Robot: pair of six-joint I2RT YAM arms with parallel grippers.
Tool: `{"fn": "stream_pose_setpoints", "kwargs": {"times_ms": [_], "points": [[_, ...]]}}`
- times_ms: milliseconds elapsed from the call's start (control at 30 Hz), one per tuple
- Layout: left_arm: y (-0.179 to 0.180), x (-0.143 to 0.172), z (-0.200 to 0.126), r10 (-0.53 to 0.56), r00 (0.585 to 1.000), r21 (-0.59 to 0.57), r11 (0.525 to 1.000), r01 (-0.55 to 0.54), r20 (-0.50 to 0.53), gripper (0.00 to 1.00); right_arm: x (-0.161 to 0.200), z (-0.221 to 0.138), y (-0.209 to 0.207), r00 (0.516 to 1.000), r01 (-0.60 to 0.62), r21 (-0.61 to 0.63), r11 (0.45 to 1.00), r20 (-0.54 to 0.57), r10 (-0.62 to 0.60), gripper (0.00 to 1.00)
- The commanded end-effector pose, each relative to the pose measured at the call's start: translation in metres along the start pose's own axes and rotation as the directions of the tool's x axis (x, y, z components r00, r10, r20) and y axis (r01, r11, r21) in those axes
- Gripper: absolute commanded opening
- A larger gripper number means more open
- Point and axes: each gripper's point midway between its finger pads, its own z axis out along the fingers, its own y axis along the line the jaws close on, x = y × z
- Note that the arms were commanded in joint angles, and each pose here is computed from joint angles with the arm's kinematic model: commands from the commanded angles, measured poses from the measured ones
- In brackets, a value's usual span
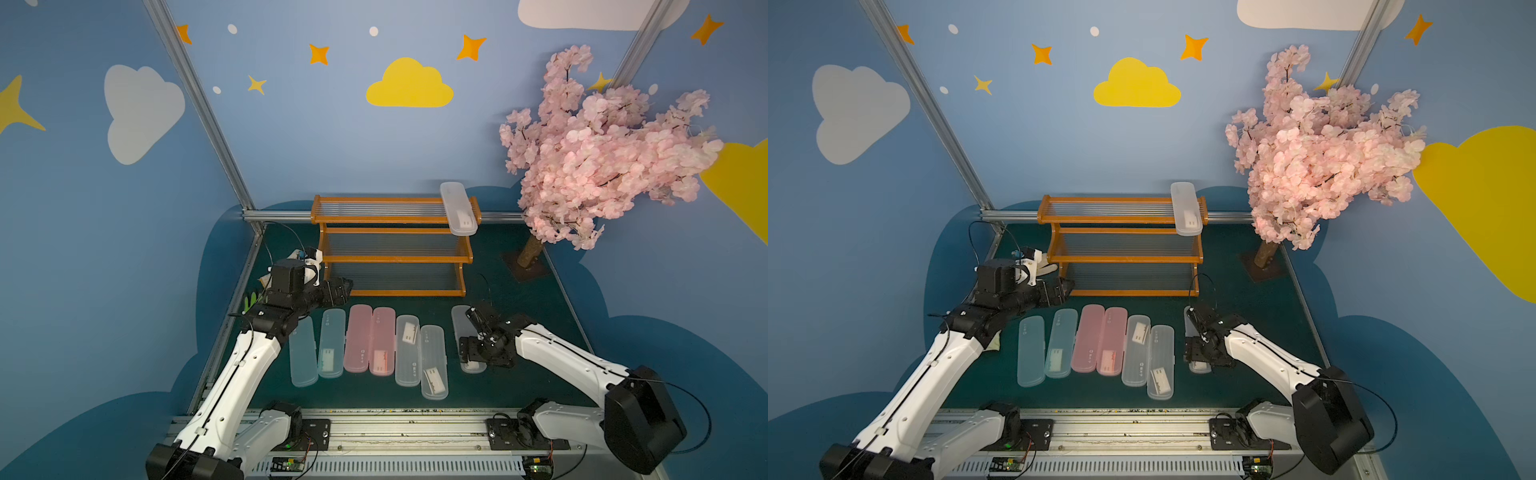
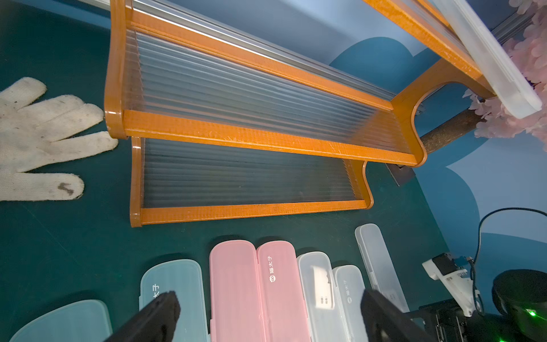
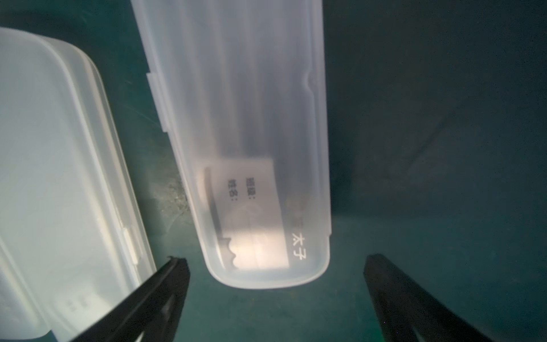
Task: Place the pencil cases on the shelf according to color
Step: Pick up the pencil case from the center of the board.
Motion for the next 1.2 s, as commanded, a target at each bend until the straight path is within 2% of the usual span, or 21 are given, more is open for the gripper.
{"fn": "stream_pose_setpoints", "kwargs": {"times_ms": [0,567,667,900,1167], "points": [[-0.002,0.004,-0.002,0.006,1.0,0.014,1.0,-0.006,-0.005,1.0,-0.003,0.004,0.011,1.0,0.016,-0.028,0.999,0.005,-0.016,0.99],[-0.006,0.007,-0.001,0.003,1.0,0.041,0.999,-0.002,-0.023,1.0,0.012,0.034,0.003,0.997,0.016,0.087,0.996,-0.078,-0.009,0.96],[-0.006,0.007,-0.001,0.003,1.0,0.038,0.999,-0.002,-0.022,1.0,0.014,0.036,0.004,0.997,0.017,0.096,0.995,-0.082,-0.009,0.92],[-0.009,0.004,-0.001,-0.01,1.0,0.051,0.999,0.011,-0.008,1.0,0.018,0.029,0.002,0.999,0.015,0.133,0.991,-0.04,-0.01,0.74],[-0.018,-0.014,-0.009,-0.055,0.998,0.071,0.996,0.053,0.032,1.0,0.012,0.0,-0.001,0.998,0.031,0.13,0.991,0.041,-0.037,0.68]]}}
